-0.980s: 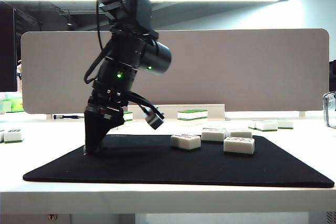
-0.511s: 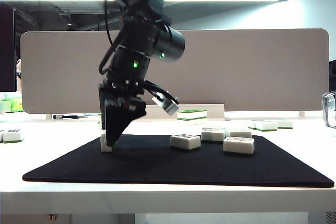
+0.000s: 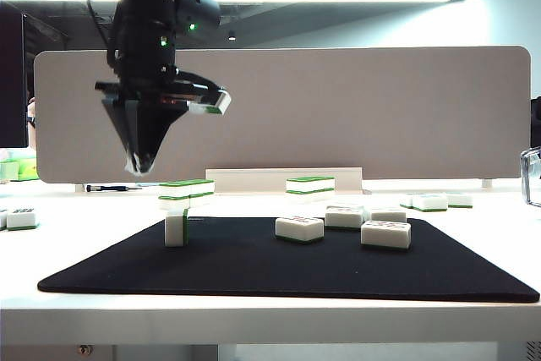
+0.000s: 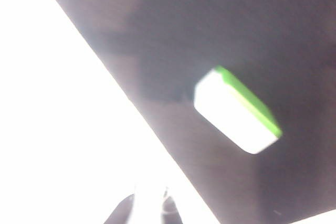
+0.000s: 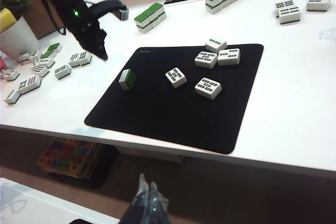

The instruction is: Align six mahjong tiles in a row on the table.

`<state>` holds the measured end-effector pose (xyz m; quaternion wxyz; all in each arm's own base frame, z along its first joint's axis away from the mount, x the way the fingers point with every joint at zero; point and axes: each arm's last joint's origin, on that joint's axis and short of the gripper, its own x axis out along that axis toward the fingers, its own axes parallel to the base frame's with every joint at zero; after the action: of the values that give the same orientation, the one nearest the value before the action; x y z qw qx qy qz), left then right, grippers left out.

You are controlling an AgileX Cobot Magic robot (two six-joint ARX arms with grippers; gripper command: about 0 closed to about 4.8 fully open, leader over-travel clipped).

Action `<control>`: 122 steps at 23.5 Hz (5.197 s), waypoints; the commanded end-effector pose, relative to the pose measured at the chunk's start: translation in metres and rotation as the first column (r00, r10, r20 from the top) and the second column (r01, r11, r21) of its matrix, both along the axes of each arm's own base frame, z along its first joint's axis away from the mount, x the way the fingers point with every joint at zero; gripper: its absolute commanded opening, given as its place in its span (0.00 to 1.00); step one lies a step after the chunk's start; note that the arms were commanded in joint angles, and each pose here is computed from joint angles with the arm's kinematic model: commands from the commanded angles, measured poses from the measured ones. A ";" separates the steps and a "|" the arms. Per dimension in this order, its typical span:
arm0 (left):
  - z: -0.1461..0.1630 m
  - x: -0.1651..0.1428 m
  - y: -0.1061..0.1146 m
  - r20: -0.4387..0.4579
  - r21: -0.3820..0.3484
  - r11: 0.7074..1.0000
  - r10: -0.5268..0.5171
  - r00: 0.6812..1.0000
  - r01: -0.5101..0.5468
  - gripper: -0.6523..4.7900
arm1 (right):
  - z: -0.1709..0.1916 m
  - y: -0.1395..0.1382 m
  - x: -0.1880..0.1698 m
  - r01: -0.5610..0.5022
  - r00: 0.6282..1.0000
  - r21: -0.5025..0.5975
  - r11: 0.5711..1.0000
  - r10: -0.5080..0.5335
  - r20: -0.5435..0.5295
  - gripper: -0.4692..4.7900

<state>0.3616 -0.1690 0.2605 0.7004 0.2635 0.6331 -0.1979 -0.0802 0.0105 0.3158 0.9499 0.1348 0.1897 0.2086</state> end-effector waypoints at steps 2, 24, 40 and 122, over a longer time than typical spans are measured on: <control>-0.022 0.000 0.003 -0.070 -0.032 0.999 0.015 0.997 -0.017 0.16 | 0.000 -0.001 -0.002 0.028 0.999 -0.011 1.000 -0.028 0.028 0.09; -0.037 -0.005 -0.054 -0.002 -0.172 0.979 -0.111 0.994 0.110 0.16 | -0.006 -0.001 0.005 0.042 0.999 -0.018 0.999 -0.042 -0.009 0.09; -0.033 0.004 -0.067 0.190 -0.141 0.983 -0.086 0.978 0.114 0.16 | -0.006 -0.001 0.006 0.043 0.999 -0.019 0.999 -0.044 -0.009 0.09; -0.052 0.029 -0.081 0.266 -0.330 0.941 0.010 0.964 0.081 0.70 | -0.006 -0.002 0.006 0.078 0.997 -0.032 0.996 -0.079 -0.008 0.09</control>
<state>0.3889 -0.2520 0.2085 0.8073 0.1757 0.4874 -0.2826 -0.0717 0.0085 0.3093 0.9555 0.1315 0.2047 0.1667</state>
